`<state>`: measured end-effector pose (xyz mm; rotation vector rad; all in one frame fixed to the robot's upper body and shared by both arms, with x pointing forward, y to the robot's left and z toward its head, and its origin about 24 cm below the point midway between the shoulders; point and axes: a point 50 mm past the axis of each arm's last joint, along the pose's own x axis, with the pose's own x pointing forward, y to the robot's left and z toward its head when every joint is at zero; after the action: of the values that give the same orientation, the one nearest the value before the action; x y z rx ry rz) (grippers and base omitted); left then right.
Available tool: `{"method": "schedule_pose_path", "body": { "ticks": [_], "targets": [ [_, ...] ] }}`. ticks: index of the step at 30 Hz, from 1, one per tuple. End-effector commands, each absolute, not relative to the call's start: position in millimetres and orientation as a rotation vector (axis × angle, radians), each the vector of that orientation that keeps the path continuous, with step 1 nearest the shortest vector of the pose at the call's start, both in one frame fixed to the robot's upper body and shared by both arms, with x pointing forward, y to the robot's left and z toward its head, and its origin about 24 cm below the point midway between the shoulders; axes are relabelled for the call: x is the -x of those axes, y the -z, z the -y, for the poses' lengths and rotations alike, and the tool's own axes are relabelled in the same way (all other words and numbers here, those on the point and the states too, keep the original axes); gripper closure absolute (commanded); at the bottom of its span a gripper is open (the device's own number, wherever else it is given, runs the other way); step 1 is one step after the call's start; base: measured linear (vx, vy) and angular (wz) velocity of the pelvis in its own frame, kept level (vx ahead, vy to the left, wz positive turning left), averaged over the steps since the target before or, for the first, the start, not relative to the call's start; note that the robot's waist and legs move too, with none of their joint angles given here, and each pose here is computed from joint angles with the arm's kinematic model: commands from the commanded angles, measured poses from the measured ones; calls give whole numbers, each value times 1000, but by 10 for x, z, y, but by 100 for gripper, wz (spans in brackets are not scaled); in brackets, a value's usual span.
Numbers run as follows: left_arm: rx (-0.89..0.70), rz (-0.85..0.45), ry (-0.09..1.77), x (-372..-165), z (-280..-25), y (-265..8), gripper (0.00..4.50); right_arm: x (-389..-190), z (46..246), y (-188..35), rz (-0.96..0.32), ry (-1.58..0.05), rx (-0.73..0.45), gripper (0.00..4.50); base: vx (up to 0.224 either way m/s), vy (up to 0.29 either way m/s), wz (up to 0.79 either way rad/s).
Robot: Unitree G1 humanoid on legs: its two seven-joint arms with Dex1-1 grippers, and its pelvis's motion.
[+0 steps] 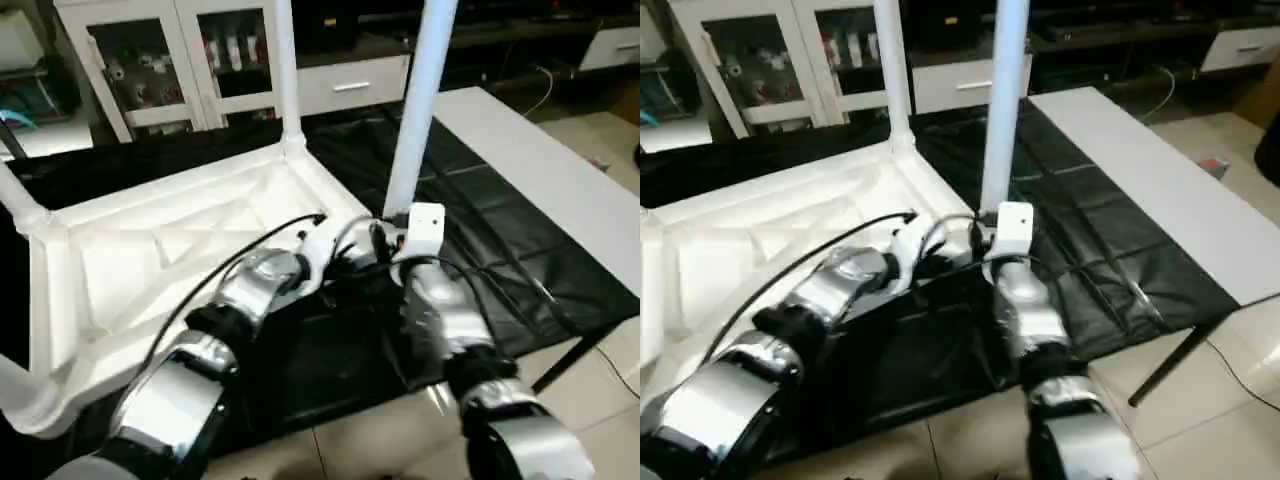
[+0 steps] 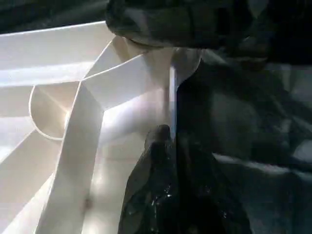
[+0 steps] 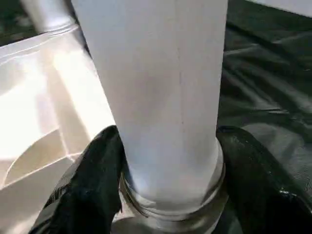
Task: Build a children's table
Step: Rotate leg to tighten
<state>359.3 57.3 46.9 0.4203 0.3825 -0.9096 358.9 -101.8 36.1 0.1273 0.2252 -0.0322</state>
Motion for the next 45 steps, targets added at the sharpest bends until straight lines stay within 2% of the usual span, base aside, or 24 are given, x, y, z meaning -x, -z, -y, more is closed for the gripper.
{"method": "schedule_pose_path", "body": {
  "ticks": [1, 6, 8, 10, 14, 15, 17, 20, 21, 23, 29, 33, 41, 42, 45],
  "targets": [
    [-432, -335, 722, -3743, -861, -577, 450, -3555, 1239, -256, -253, 198, -135, 189, 55, -3, 4],
    [-439, -338, 722, -3735, -922, -546, 450, -3588, 1094, -298, -232, 133, -140, 189, 36, -4, 2],
    [-440, -337, 730, -3734, -965, -546, 450, -3616, 1030, -357, -199, 59, -157, 189, 0, 0, 0],
    [-465, -335, 782, -3710, -1024, -531, 450, -3628, 977, -455, -125, -39, -174, 119, 0, 0, 0],
    [-502, -362, 943, -3589, -1064, -446, 450, -3581, 1047, -508, -91, -156, -181, 108, 0, 0, 0],
    [-505, -366, 954, -3579, -1067, -439, 450, -3575, 1055, -506, -93, -170, -184, 78, 0, 0, 0],
    [-520, -370, 1077, -3487, -1063, -410, 450, -3454, 1107, -506, -96, -381, -175, 73, 0, 0, 0],
    [-527, -361, 1129, -3447, -1068, -408, 450, -3359, 1131, -497, -108, -508, -155, 50, 0, 0, 0],
    [-527, -373, 1216, -3372, -1092, -387, 450, -3228, 1204, -477, -133, -649, -122, 38, 0, 0, 0],
    [-523, -386, 1256, -3336, -1106, -375, 450, -3169, 1236, -470, -144, -707, -105, 28, 0, 0, 0],
    [-522, -473, 1471, -3130, -1161, -357, 450, -2860, 1516, -493, -253, -1078, 73, 28, 0, 0, 0],
    [-508, -498, 1521, -3094, -1106, -357, 450, -2839, 1621, -561, -304, -1166, 130, 28, 0, 0, 0],
    [-500, -503, 1528, -3071, -1076, -373, 450, -2876, 1644, -586, -331, -1221, 157, 28, 0, 0, 0],
    [-499, -505, 1526, -3072, -1082, -376, 450, -2901, 1634, -584, -329, -1216, 142, 45, 0, 0, 0],
    [-502, -516, 1524, -3071, -1094, -369, 450, -2915, 1624, -546, -346, -1218, 145, 59, 0, 0, 0]
  ]
}}
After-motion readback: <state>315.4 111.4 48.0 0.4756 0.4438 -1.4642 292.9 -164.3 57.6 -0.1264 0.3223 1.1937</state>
